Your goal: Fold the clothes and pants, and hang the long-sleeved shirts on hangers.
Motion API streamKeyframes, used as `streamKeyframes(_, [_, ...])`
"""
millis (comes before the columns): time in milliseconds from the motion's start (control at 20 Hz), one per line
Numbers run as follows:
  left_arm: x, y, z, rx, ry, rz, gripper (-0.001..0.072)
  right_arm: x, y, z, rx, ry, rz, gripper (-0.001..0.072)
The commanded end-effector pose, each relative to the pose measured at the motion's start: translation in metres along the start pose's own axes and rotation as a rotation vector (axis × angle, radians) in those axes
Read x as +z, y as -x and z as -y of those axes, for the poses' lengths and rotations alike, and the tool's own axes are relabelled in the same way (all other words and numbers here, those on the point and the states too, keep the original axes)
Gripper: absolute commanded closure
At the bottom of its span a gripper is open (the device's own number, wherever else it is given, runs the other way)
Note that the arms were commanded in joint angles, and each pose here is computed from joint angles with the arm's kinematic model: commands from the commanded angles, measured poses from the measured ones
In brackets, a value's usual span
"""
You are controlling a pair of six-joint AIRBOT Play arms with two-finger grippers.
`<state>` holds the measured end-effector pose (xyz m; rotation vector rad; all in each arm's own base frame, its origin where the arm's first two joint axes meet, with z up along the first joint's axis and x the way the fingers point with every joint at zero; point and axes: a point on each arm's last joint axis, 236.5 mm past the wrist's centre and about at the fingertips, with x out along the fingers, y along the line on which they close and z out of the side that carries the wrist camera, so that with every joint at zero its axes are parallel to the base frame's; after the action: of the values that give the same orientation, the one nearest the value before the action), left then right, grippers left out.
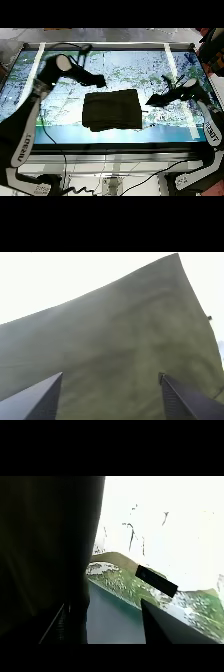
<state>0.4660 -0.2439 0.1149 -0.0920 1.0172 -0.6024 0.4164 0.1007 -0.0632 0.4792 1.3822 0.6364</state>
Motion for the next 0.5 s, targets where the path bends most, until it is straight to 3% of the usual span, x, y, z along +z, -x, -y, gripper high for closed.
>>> streamKeyframes(0, [0.007,0.043,-0.016,0.06,-0.034,0.043,0.0161,-0.021,-0.052,-0.002,0.017,-0.057,0.012,0.0098])
streamKeyframes(200, [0.017,0.083,-0.002,0.069,-0.068,0.121,0.0168,-0.018,-0.075,-0.048,0.1,-0.041,0.018,0.0039])
streamKeyframes(450, [0.018,0.106,0.004,0.084,-0.09,0.148,0.0168,-0.009,-0.103,-0.075,0.087,-0.047,0.061,0.0039])
